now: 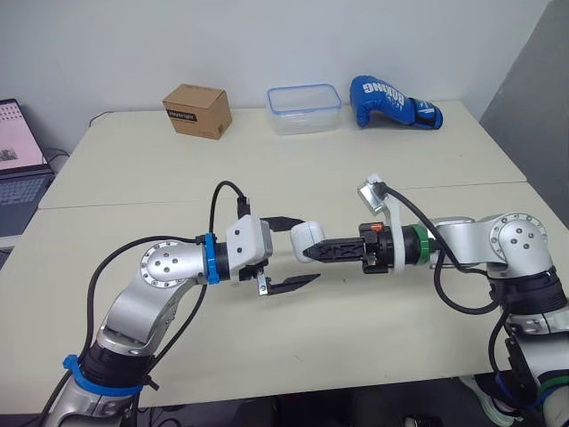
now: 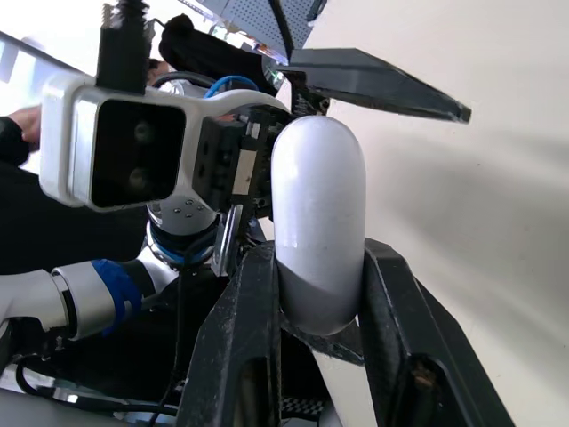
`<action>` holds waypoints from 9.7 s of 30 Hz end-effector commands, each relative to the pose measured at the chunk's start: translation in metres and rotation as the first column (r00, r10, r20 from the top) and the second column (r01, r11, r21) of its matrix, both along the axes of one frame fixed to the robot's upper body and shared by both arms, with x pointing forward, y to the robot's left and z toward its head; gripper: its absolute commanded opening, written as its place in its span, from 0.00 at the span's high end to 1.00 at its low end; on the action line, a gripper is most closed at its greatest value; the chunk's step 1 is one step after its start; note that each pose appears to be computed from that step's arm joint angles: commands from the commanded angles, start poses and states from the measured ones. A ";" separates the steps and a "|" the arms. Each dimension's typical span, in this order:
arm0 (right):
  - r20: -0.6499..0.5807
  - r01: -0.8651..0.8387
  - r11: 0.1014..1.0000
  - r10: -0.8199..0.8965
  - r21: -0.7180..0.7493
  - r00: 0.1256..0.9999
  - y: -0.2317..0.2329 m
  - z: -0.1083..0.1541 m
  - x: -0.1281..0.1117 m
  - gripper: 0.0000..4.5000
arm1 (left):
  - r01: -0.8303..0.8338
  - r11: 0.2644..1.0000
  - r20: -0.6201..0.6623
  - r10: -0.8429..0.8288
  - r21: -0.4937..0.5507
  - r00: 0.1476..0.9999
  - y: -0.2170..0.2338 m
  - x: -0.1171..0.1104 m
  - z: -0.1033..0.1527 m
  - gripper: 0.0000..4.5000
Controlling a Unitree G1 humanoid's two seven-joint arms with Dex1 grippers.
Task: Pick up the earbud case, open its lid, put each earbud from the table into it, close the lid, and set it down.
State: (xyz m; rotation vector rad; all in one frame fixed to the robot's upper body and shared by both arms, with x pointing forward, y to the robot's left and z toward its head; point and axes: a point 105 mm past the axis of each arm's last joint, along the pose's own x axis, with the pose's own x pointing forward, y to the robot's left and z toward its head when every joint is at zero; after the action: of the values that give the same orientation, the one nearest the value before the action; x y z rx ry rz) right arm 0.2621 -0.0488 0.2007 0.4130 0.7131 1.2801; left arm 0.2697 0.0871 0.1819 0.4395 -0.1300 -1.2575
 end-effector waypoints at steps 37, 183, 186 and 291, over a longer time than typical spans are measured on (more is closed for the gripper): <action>0.518 -0.150 0.757 0.563 -0.636 0.644 0.015 -0.010 0.007 0.83 | 0.176 0.951 -0.368 -0.074 0.253 0.927 0.002 0.003 -0.008 0.34; 0.554 0.273 0.741 0.158 -0.613 0.817 -0.127 -0.079 0.102 0.40 | 0.031 0.966 -0.233 -0.093 -0.257 0.968 0.021 0.014 -0.011 0.84; 0.548 0.266 0.738 0.164 -0.620 0.820 -0.128 -0.082 0.104 0.40 | 0.025 0.966 -0.233 -0.088 -0.258 0.968 0.021 0.012 -0.011 0.84; 0.058 -0.065 0.111 0.835 -0.992 0.548 -0.113 -0.075 0.025 0.22 | 0.133 0.967 -0.214 -0.180 -0.216 0.960 0.004 0.033 -0.028 0.84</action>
State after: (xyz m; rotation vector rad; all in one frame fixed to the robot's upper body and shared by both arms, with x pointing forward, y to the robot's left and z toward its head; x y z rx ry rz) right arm 0.2909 -0.1650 0.1172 -1.4155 0.8766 1.2041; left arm 0.3055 0.0955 0.1445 0.0793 -0.0422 -1.4120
